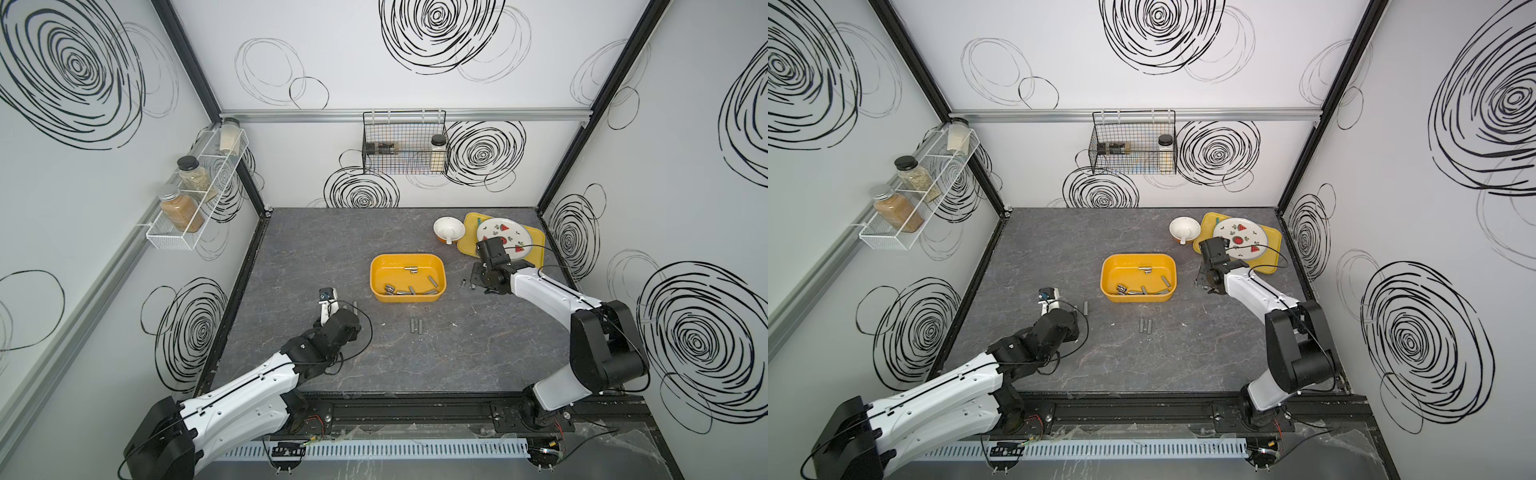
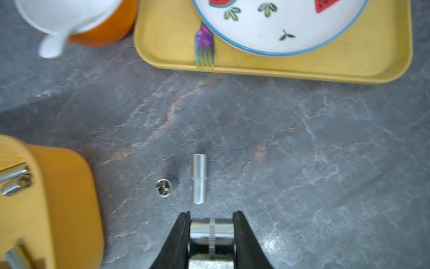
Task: Take out the socket from the storage box
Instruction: Place the socket head at the center of the board.
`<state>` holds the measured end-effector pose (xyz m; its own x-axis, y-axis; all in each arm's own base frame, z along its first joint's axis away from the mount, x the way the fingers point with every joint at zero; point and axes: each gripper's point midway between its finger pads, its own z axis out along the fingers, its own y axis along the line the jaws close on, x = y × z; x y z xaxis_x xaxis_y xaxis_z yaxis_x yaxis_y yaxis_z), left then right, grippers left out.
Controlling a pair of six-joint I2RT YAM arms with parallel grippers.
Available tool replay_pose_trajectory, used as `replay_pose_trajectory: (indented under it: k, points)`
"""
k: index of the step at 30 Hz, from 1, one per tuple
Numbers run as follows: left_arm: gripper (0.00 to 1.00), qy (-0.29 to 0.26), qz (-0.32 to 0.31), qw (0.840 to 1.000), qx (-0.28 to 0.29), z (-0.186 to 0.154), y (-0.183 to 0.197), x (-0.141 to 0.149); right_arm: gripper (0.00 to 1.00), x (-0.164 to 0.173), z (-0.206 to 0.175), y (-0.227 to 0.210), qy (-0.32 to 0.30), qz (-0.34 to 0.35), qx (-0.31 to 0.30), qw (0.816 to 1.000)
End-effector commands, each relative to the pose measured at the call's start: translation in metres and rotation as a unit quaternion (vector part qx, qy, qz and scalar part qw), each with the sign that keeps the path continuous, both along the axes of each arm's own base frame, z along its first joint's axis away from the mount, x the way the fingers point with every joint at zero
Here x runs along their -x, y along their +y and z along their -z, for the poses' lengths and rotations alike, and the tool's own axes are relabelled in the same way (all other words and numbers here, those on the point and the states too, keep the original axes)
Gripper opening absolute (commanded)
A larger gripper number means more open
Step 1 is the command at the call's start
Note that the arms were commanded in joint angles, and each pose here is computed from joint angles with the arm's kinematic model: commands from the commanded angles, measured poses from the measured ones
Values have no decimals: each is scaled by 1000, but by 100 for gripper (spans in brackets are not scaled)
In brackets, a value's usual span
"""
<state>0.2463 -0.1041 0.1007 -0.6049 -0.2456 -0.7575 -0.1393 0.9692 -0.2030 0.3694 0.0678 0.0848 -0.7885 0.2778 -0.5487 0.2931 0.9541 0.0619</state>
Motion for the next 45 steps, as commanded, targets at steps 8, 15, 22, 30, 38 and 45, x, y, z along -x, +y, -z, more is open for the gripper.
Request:
replay_pose_trajectory:
  k: [8,15,22,30,38,45]
  points:
    - [53,-7,-1,1000,4,-2,0,-2,22,-7,38,-22,20,43,-6,999]
    - [53,-6,-1,1000,3,-1,0,-2,25,-12,52,-18,32,40,-10,999]
    - [53,-5,0,1000,3,-1,-1,-3,31,-13,63,-18,42,42,-6,998]
    - [53,-4,0,1000,2,0,-1,-3,40,-12,64,-18,44,40,-8,998]
    - [53,-3,0,1000,1,0,-1,-3,49,-12,62,-17,43,39,-11,998]
    - [53,-2,0,1000,0,1,-1,-3,49,-13,56,-17,36,38,-11,999]
